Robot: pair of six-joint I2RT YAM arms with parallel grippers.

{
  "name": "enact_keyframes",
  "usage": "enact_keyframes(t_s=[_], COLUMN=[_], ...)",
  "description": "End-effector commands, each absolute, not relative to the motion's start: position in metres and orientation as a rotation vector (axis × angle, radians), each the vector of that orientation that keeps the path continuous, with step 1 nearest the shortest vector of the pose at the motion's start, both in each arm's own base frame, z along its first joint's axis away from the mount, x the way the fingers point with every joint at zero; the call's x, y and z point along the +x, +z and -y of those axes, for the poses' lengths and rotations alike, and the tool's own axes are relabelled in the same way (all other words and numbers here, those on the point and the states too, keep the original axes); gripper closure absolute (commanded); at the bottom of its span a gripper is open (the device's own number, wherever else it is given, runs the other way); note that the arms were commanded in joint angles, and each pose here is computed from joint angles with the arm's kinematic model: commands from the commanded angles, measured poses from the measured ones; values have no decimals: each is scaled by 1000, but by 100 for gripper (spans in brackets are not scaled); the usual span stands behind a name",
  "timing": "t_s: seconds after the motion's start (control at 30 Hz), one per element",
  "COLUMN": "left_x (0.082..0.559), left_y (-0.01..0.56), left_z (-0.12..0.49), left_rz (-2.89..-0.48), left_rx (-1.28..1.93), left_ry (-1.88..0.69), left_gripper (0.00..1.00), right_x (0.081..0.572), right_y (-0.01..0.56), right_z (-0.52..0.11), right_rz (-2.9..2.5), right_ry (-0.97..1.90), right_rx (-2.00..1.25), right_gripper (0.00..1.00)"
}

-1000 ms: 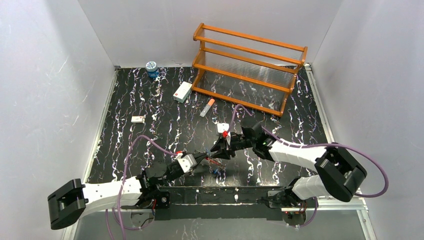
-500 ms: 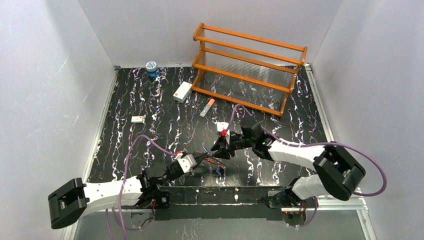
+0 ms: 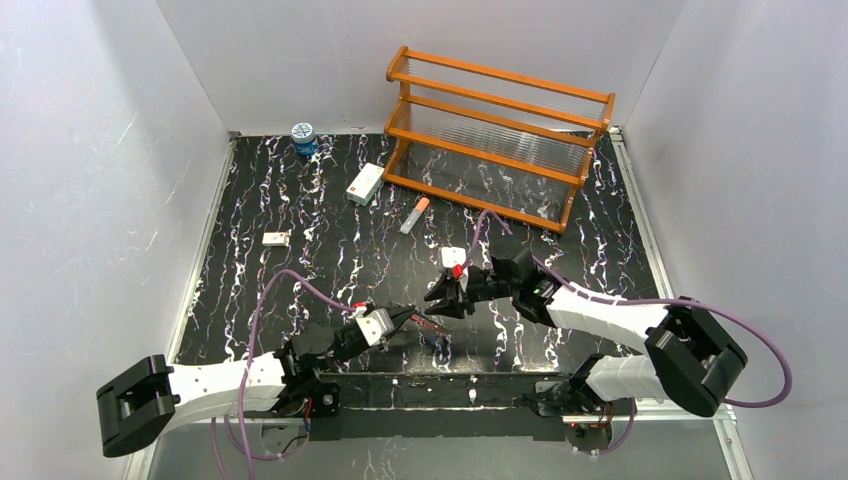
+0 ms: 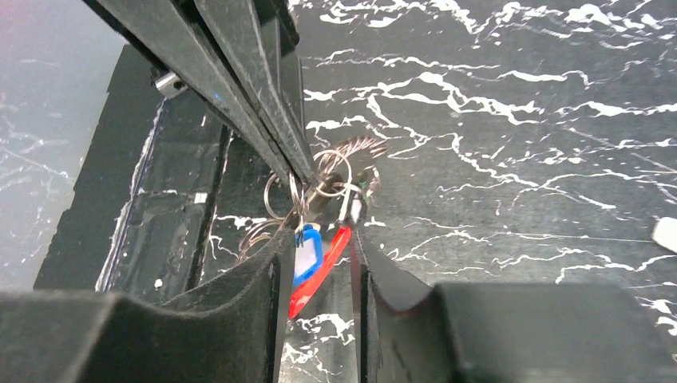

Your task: Put the keys on the keyring

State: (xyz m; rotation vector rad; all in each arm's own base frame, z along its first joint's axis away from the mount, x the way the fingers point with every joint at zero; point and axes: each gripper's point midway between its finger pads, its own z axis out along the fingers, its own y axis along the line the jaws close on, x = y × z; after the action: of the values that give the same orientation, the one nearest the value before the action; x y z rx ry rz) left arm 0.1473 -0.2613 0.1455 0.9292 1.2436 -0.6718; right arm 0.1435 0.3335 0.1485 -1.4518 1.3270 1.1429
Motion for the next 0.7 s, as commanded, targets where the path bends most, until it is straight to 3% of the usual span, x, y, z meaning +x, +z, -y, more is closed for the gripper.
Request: enact_keyframes(t_s=[0.0,0.07,0.23,0.67], left_x=[144,144,144,139], left_y=[136,137,137,150], left_z=[255,255,255,258], left_rz=[-1236,-1234,-1236,-1184], left_rx=[924,922,919,919], left_ry=[-678,-679,-681,-710], left_gripper=[100,100,100,100], right_x=[139,140,141,140], right_y=[149,151,149,120], right_z=[-340,-343,-344,-339], right_rz=[-1294,-1282,-1288,-1383], right_ry=[1198,1204,1212,1203], right_rx=[-1491,-1491,-1495,-1524], right_gripper=[63,70,99,99])
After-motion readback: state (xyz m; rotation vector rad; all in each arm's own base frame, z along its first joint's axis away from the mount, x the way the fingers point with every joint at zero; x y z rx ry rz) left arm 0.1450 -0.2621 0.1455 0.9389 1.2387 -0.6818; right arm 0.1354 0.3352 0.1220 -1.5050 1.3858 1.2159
